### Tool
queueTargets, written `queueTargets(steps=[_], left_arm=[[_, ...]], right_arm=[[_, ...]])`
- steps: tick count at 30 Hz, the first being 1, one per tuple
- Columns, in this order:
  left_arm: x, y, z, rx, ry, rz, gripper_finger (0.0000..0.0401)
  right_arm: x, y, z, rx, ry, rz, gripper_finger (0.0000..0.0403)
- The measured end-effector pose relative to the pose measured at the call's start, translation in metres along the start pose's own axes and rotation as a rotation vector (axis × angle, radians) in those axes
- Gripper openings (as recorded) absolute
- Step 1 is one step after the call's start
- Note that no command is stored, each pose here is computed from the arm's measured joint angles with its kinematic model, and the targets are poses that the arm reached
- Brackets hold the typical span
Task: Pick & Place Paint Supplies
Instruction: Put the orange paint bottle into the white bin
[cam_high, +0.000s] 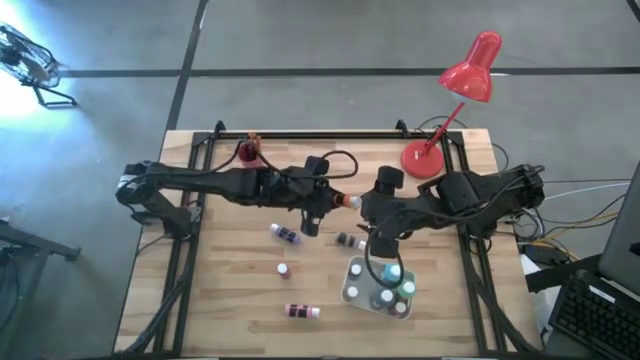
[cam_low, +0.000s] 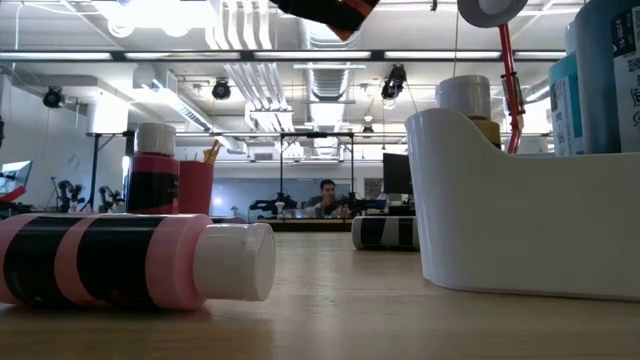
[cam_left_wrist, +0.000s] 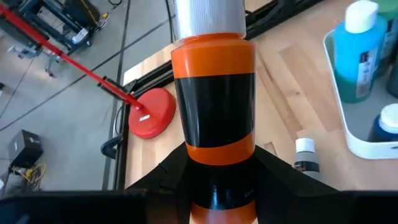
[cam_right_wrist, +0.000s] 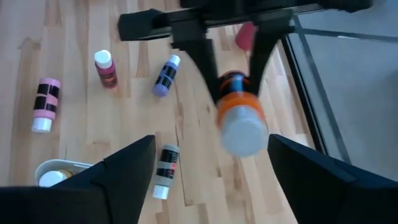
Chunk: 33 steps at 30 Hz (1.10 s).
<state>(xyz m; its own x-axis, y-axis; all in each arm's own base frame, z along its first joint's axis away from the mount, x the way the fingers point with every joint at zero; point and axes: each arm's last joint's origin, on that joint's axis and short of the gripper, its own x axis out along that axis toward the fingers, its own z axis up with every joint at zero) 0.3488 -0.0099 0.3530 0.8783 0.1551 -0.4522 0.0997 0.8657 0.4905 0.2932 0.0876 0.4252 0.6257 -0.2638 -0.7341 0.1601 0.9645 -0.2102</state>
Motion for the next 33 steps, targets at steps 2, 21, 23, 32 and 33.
queueTargets(steps=[2,21,23,32,33], left_arm=[[0.0,-0.002,0.001,0.019,-0.002,-0.008,0.0121],[-0.002,0.0,0.014,0.031,-0.101,0.0,0.0119],[-0.002,0.0,0.014,0.034,-0.103,0.001,0.0119],[-0.001,0.001,0.016,0.038,-0.121,0.012,0.0119],[0.0,0.0,0.016,0.039,-0.121,0.012,0.0119]], right_arm=[[0.0,-0.002,0.0,0.003,-0.001,-0.008,0.0311],[0.005,-0.006,0.0,-0.004,-0.007,-0.092,0.0265],[0.005,-0.006,0.001,-0.003,-0.014,-0.092,0.0252],[0.006,-0.005,0.003,-0.002,-0.037,-0.085,0.0217],[0.006,-0.004,0.004,-0.005,-0.036,-0.086,0.0215]])
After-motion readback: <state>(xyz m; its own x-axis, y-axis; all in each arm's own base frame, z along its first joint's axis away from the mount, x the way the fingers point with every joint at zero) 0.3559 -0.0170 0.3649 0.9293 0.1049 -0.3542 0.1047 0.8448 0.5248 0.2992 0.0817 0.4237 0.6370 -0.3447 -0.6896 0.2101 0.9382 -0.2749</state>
